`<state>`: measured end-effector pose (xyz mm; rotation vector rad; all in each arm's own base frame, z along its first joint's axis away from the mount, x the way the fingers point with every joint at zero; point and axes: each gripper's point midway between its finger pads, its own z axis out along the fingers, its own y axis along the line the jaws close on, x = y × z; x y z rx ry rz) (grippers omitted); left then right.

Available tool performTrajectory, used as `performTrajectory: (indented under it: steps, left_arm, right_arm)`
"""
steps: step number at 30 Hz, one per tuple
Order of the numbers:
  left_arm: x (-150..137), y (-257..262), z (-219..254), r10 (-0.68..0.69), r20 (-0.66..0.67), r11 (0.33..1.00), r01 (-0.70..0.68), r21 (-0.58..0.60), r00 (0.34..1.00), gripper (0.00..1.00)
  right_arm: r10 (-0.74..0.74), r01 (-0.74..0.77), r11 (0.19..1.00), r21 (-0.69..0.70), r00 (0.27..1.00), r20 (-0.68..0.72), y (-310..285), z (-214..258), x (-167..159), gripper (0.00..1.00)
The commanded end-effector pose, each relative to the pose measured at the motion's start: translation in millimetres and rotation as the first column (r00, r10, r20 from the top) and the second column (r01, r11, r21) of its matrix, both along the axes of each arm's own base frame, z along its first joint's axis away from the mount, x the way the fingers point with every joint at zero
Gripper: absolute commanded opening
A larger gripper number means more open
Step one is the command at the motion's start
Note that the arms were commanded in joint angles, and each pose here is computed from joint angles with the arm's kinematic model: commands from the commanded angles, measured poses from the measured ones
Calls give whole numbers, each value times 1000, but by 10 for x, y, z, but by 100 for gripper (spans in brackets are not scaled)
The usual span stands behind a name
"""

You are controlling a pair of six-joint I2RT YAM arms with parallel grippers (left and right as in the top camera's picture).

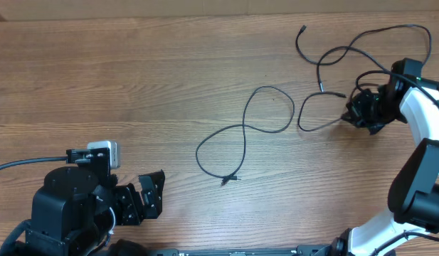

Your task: Untangle cables

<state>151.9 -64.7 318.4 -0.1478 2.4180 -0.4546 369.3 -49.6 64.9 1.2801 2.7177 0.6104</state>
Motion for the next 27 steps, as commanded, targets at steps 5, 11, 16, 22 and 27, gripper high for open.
performTrajectory:
  steps: [5,11,16,22,27]
  left_arm:
    - [10,9,5,-3,7,1000,3,14,1000,100]
    - [10,10,5,-3,7,1000,3,14,1000,100]
    - [10,10,5,-3,7,1000,3,14,1000,100]
    - [10,9,5,-3,7,1000,3,14,1000,100]
    - [10,10,5,-3,7,1000,3,14,1000,99]
  right_arm:
    - [66,-62,996,-67,996,61,167,54,211,20]
    - [90,-83,976,-200,996,29,122,-5,211,61]
    - [74,-67,969,-236,997,19,21,-9,200,77]
    - [16,1,965,-264,998,63,-335,299,312,77]
    - [-9,59,948,-311,987,161,-758,857,474,68]
